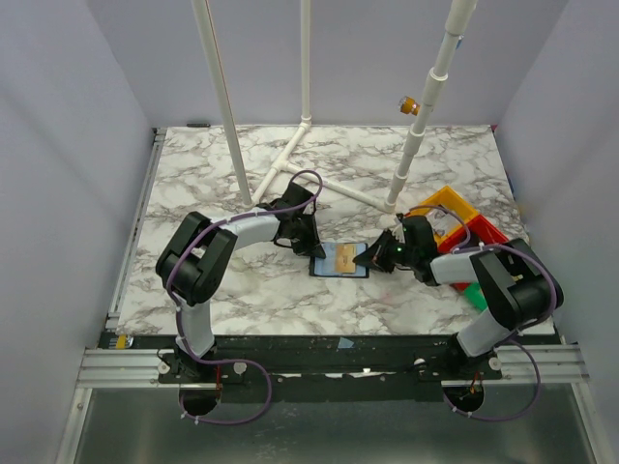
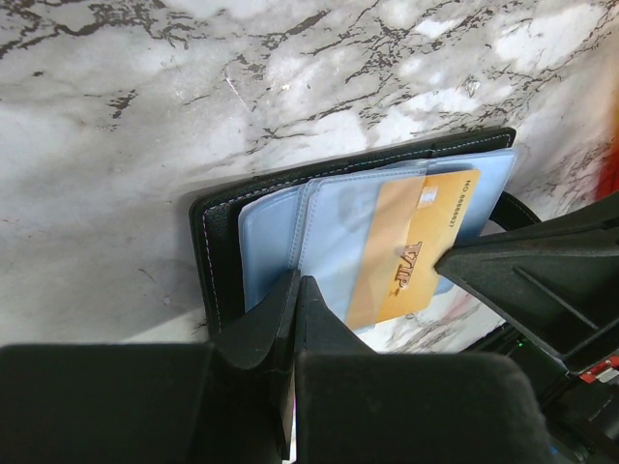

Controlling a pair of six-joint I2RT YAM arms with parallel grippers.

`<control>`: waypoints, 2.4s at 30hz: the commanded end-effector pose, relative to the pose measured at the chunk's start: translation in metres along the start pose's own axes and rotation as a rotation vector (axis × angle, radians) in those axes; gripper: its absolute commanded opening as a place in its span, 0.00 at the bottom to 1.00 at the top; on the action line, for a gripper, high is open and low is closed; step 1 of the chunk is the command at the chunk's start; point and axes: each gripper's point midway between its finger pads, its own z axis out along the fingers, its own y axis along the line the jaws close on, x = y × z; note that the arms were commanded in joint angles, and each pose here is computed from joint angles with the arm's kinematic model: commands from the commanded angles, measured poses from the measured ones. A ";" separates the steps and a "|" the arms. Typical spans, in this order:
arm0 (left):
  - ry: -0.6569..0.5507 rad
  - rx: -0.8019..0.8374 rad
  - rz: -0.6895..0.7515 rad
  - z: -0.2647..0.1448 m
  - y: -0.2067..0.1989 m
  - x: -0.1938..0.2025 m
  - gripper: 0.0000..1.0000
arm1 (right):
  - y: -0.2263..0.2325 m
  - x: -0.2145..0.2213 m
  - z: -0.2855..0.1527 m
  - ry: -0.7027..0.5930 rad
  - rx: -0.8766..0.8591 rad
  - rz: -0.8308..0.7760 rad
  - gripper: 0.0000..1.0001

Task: Take the credit cards out of the card holder
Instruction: Remove the credit card from the card holder, then place the credit card in the storage box.

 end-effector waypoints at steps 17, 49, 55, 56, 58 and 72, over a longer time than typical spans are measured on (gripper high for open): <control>0.052 -0.209 -0.018 0.010 0.064 0.027 0.00 | 0.002 -0.013 -0.024 -0.055 0.100 -0.067 0.01; -0.149 -0.028 0.148 -0.076 -0.039 -0.031 0.53 | 0.047 -0.033 -0.043 -0.073 0.068 -0.128 0.01; -0.171 -0.009 0.169 -0.090 -0.045 -0.031 0.69 | 0.054 -0.036 -0.051 -0.083 0.077 -0.130 0.01; -0.172 -0.011 0.172 -0.091 -0.044 -0.030 0.70 | 0.055 -0.037 -0.052 -0.089 0.078 -0.131 0.01; -0.178 -0.010 0.182 -0.096 -0.044 -0.028 0.70 | 0.058 -0.039 -0.056 -0.101 0.082 -0.129 0.01; -0.198 0.011 0.307 -0.143 -0.042 -0.007 0.70 | 0.063 -0.055 -0.107 -0.280 0.195 -0.068 0.01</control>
